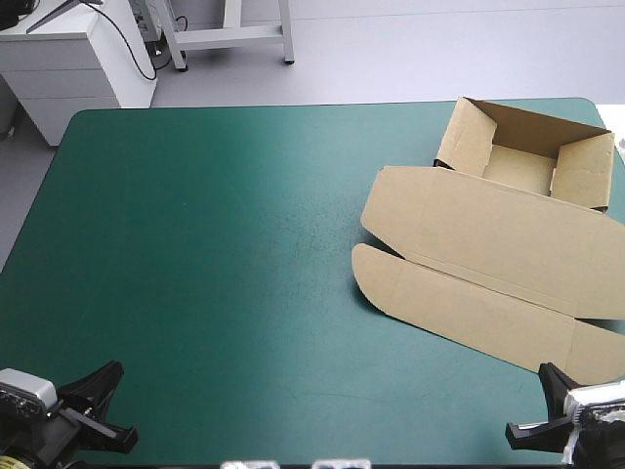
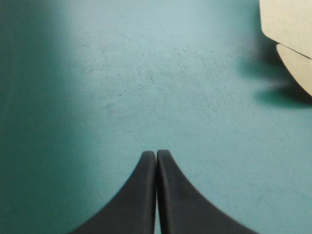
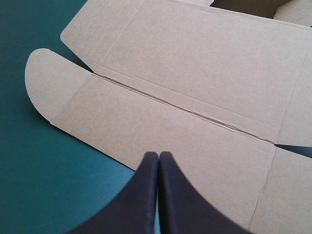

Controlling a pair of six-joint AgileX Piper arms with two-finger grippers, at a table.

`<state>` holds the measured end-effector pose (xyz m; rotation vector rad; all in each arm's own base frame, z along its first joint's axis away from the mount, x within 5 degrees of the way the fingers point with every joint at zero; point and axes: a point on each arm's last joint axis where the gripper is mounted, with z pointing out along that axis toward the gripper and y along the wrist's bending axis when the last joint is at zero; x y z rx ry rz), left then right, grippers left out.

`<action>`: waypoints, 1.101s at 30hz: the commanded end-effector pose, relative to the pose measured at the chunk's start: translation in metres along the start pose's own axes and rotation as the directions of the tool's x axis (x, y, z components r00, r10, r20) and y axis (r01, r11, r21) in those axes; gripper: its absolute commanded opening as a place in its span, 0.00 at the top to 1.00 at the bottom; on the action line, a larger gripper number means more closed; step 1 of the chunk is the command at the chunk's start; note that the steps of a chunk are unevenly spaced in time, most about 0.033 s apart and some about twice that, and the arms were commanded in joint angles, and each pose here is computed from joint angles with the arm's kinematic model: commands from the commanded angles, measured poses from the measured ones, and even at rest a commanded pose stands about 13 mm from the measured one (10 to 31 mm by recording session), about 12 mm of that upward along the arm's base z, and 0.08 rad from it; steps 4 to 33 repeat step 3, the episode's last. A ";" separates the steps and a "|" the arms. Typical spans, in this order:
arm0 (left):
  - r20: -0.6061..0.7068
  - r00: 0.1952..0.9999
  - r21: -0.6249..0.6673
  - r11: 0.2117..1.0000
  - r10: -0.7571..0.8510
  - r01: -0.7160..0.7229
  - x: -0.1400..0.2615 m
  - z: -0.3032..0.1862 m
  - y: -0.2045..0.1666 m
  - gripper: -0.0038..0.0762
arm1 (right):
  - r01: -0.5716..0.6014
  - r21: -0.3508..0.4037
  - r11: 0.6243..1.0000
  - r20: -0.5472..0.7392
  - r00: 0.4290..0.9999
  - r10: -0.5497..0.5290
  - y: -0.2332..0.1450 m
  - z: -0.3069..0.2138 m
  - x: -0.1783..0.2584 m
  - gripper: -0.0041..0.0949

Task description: Fold the box

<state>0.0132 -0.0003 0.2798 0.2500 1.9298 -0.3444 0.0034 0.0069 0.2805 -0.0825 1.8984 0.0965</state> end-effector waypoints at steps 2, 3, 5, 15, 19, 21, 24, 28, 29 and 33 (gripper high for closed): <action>0.107 0.994 -0.043 0.999 -0.024 0.029 -0.010 -0.007 -0.001 0.96 | 0.011 0.004 1.000 0.111 0.994 -0.012 0.000 -0.008 -0.009 0.98; 0.117 0.993 -0.054 0.998 -0.028 0.034 -0.010 -0.008 -0.001 0.96 | 0.011 0.004 1.000 0.111 0.994 -0.012 0.000 -0.008 -0.009 0.98; 0.117 0.993 -0.054 0.998 -0.028 0.034 -0.010 -0.008 -0.001 0.96 | 0.011 0.004 1.000 0.111 0.994 -0.012 0.000 -0.008 -0.009 0.98; 0.117 0.993 -0.054 0.998 -0.028 0.034 -0.010 -0.008 -0.001 0.96 | 0.011 0.004 1.000 0.111 0.994 -0.012 0.000 -0.008 -0.009 0.98; 0.117 0.993 -0.054 0.998 -0.028 0.034 -0.010 -0.008 -0.001 0.96 | 0.011 0.004 1.000 0.111 0.994 -0.012 0.000 -0.008 -0.009 0.98; 0.117 0.993 -0.054 0.998 -0.028 0.034 -0.010 -0.008 -0.001 0.96 | 0.011 0.004 1.000 0.111 0.994 -0.012 0.000 -0.008 -0.009 0.98; 0.117 0.993 -0.054 0.998 -0.028 0.034 -0.010 -0.008 -0.001 0.96 | 0.011 0.004 1.000 0.111 0.994 -0.012 0.000 -0.008 -0.009 0.98; 0.117 0.993 -0.054 0.998 -0.028 0.034 -0.010 -0.008 -0.001 0.96 | 0.011 0.004 1.000 0.111 0.994 -0.012 0.000 -0.008 -0.009 0.98; 0.117 0.993 -0.054 0.998 -0.028 0.034 -0.010 -0.008 -0.001 0.96 | 0.011 0.004 1.000 0.111 0.994 -0.012 0.000 -0.008 -0.009 0.98; 0.117 0.993 -0.054 0.998 -0.028 0.034 -0.010 -0.008 -0.001 0.96 | 0.011 0.004 1.000 0.111 0.994 -0.012 0.000 -0.008 -0.009 0.98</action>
